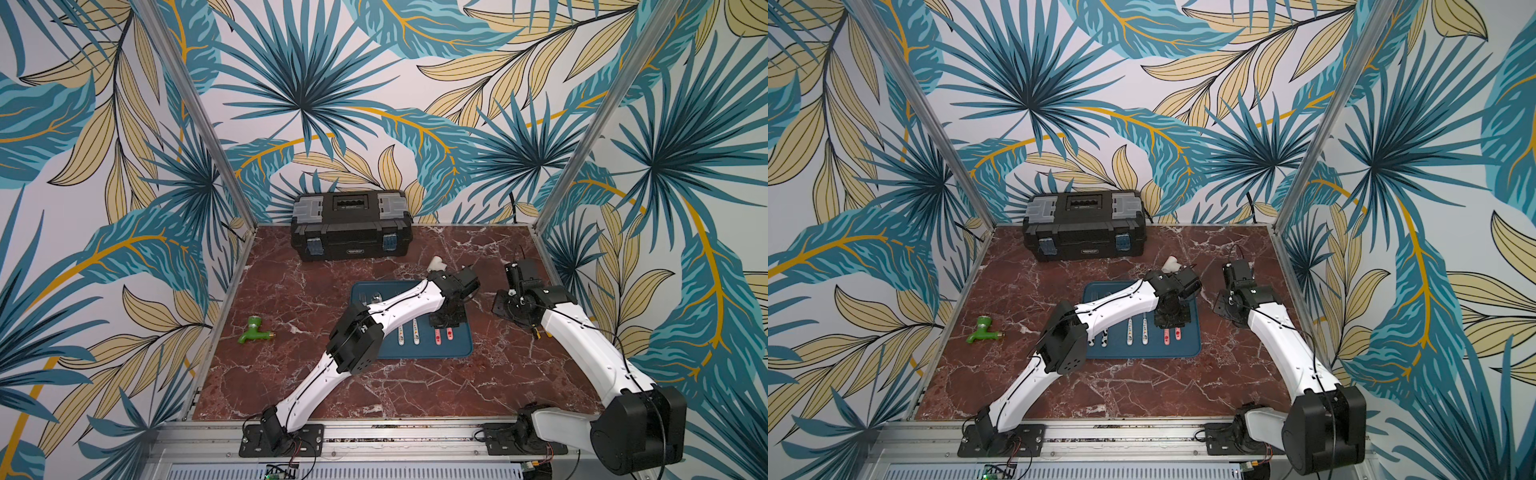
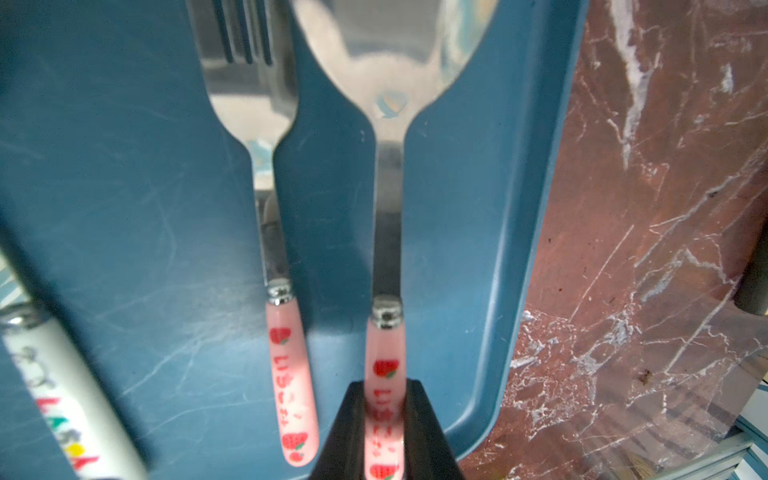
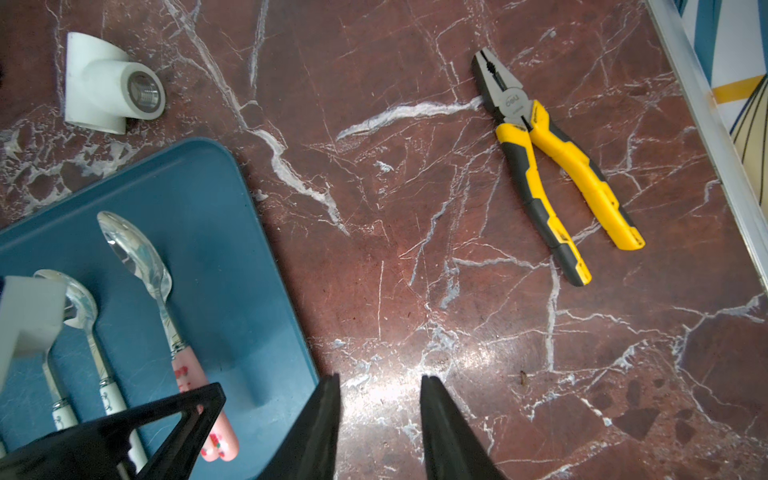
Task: Set the spoon and fork side by side
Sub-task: Place the spoon on the tray, then reset both arms
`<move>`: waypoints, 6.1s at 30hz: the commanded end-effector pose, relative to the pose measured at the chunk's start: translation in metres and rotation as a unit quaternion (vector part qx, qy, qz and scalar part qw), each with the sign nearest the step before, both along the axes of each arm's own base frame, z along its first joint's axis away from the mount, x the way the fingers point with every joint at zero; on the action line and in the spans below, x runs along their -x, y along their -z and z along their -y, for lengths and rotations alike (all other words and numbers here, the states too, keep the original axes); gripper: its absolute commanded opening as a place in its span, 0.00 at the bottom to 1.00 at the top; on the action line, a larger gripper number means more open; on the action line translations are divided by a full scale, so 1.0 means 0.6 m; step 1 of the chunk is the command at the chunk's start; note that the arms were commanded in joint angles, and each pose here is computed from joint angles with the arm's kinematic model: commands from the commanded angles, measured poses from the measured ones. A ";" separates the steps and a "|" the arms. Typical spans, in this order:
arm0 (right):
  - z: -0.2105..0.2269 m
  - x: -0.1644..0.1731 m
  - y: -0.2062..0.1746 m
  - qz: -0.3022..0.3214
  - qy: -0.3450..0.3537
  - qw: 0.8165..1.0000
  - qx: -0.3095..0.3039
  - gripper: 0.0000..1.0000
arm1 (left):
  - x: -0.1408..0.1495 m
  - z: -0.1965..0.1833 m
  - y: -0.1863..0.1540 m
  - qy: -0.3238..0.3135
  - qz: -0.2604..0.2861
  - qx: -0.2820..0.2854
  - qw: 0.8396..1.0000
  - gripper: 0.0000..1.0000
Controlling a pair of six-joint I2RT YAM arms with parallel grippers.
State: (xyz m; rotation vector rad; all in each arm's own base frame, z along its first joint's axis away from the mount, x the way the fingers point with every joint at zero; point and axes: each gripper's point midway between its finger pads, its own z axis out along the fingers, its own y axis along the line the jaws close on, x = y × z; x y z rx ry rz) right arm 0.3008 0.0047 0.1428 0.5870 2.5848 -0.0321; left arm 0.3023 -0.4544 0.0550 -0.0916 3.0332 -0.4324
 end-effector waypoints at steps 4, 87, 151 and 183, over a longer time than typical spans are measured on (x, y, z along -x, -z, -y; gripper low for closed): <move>-0.003 0.005 0.007 0.000 -0.006 1.000 -0.011 0.39 | 0.003 0.009 0.017 -0.005 -0.021 0.002 1.000 0.00; -0.003 0.006 0.000 0.013 -0.005 1.000 -0.022 0.43 | -0.018 0.019 0.004 0.011 -0.005 0.012 1.000 0.29; -0.157 -0.138 -0.146 0.335 -0.314 0.872 0.170 1.00 | -0.074 -0.848 -0.191 -0.205 0.595 -0.137 0.765 1.00; -0.017 -0.160 0.029 0.337 -0.179 0.903 0.197 0.99 | -0.170 -0.748 -0.096 -0.043 0.557 -0.179 0.810 1.00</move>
